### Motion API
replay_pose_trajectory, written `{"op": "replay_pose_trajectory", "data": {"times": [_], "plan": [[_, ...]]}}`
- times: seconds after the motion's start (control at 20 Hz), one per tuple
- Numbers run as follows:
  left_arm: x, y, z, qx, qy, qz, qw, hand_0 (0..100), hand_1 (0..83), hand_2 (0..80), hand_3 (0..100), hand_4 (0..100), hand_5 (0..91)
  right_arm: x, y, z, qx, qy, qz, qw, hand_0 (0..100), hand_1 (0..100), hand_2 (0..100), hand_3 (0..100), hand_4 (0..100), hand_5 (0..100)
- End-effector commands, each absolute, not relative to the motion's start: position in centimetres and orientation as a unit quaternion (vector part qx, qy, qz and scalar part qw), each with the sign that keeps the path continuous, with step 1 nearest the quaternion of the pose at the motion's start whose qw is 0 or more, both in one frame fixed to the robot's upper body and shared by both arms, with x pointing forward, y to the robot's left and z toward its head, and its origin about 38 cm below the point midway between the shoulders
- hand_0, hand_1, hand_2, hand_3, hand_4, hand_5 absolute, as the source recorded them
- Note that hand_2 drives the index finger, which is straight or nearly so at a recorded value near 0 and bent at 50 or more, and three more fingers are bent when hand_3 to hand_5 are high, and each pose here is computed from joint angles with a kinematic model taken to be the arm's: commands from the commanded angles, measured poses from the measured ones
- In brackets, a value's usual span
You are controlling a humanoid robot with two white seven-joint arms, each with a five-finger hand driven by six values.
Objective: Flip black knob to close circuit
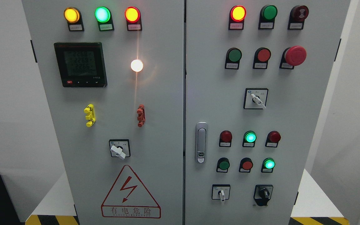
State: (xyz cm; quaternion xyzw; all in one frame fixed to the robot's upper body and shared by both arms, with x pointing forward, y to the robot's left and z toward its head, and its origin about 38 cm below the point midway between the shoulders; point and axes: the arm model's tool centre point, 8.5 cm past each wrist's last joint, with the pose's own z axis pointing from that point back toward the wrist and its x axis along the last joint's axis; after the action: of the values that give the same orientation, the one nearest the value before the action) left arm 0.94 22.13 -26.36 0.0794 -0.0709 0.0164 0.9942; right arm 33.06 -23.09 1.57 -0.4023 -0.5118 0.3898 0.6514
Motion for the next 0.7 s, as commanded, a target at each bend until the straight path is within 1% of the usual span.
{"op": "replay_pose_trajectory", "data": {"times": [0.0,0.3,0.65], "plan": [[0.9,22.1,-26.4,0.080,-0.071,0.017,0.994,12,55.6,0.0,0,0,0.0,35.1,-23.2,8.4,-0.455,-0.553,0.366,0.595,0,0,91,100,96,98],[1.0,22.1,-26.4,0.080,-0.072,0.017,0.994,12,55.6,0.0,0,0,0.0,36.4,-23.8,10.6,-0.466,-0.545,0.346,0.605,0,0,91,100,96,98],[0.9,22.1,-26.4,0.080,-0.071,0.017,0.994,12,55.6,0.0,0,0,0.0,37.9,-24.1,12.4,-0.478,-0.542,0.343,0.600,0,0,92,100,96,99]]}}
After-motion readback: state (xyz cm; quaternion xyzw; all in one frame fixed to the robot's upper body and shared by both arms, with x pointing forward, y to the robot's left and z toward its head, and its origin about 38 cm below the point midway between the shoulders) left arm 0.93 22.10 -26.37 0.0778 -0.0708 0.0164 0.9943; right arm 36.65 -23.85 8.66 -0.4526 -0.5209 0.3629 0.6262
